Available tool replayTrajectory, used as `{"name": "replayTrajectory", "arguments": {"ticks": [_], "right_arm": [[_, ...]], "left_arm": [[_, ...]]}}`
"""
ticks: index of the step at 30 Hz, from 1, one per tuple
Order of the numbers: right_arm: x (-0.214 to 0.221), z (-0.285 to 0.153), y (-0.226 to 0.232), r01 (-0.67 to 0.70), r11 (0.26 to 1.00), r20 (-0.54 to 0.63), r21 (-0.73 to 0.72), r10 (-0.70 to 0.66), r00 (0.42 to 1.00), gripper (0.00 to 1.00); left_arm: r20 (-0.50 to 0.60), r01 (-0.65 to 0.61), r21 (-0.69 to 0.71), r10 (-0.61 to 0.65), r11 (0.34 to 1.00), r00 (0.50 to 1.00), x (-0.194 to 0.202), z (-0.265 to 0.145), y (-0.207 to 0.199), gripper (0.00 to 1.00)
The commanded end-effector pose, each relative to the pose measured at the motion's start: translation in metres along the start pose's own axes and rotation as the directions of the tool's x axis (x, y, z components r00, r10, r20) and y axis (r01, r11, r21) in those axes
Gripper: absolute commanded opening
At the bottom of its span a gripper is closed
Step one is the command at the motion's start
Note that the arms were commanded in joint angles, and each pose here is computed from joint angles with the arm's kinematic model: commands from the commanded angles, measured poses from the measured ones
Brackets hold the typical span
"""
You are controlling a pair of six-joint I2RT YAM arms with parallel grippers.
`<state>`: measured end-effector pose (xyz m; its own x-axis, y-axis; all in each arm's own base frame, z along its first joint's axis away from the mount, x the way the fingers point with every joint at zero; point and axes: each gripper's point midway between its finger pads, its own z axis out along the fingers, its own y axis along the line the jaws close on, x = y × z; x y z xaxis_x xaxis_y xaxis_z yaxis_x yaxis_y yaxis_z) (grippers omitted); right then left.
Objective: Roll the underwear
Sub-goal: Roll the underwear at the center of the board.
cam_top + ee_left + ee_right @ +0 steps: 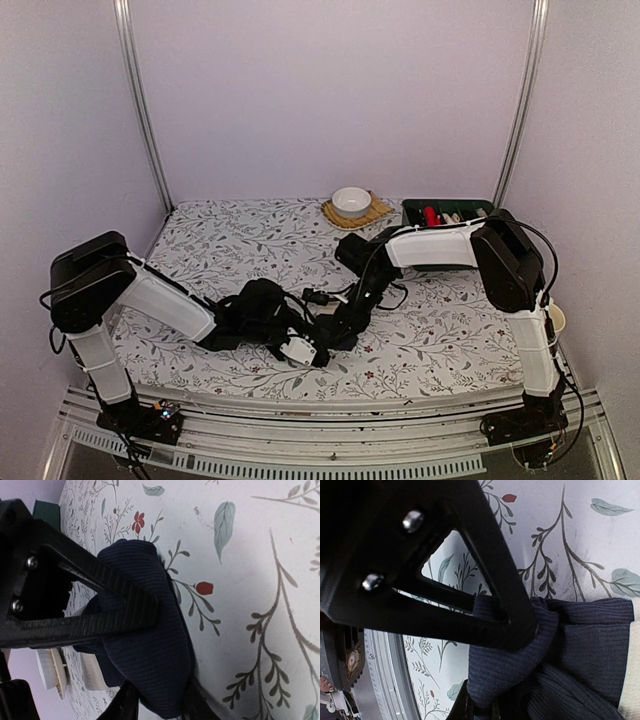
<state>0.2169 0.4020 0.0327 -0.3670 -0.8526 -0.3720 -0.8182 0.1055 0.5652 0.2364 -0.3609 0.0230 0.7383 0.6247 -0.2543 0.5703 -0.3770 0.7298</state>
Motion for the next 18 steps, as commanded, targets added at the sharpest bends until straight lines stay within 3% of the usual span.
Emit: {"name": "replayTrajectory", "arguments": {"ticks": [1, 5, 8, 13, 18], "right_arm": [[0.012, 0.012, -0.003, -0.027, 0.999, -0.040, -0.021, 0.026, 0.999, 0.05], [0.012, 0.010, -0.006, -0.023, 1.000, -0.044, 0.001, 0.023, 0.999, 0.05], [0.009, 0.003, -0.008, -0.011, 0.999, -0.039, 0.039, 0.012, 0.999, 0.09], [-0.001, -0.022, -0.002, 0.041, 0.988, 0.021, 0.150, -0.045, 0.999, 0.35], [0.000, -0.047, 0.015, 0.074, 0.967, 0.083, 0.242, -0.097, 0.992, 0.41]], "left_arm": [[-0.049, 0.015, 0.015, -0.014, 1.000, 0.999, 0.006, 0.012, -0.010, 0.23], [-0.062, 0.014, 0.032, -0.012, 0.999, 0.998, 0.009, 0.012, -0.016, 0.00], [-0.076, 0.027, 0.078, -0.021, 0.997, 0.997, 0.009, 0.009, -0.024, 0.00], [-0.122, 0.157, 0.253, -0.129, 0.955, 0.984, 0.005, 0.005, -0.037, 0.00], [-0.158, 0.242, 0.382, -0.195, 0.892, 0.968, 0.004, 0.001, -0.056, 0.00]]}}
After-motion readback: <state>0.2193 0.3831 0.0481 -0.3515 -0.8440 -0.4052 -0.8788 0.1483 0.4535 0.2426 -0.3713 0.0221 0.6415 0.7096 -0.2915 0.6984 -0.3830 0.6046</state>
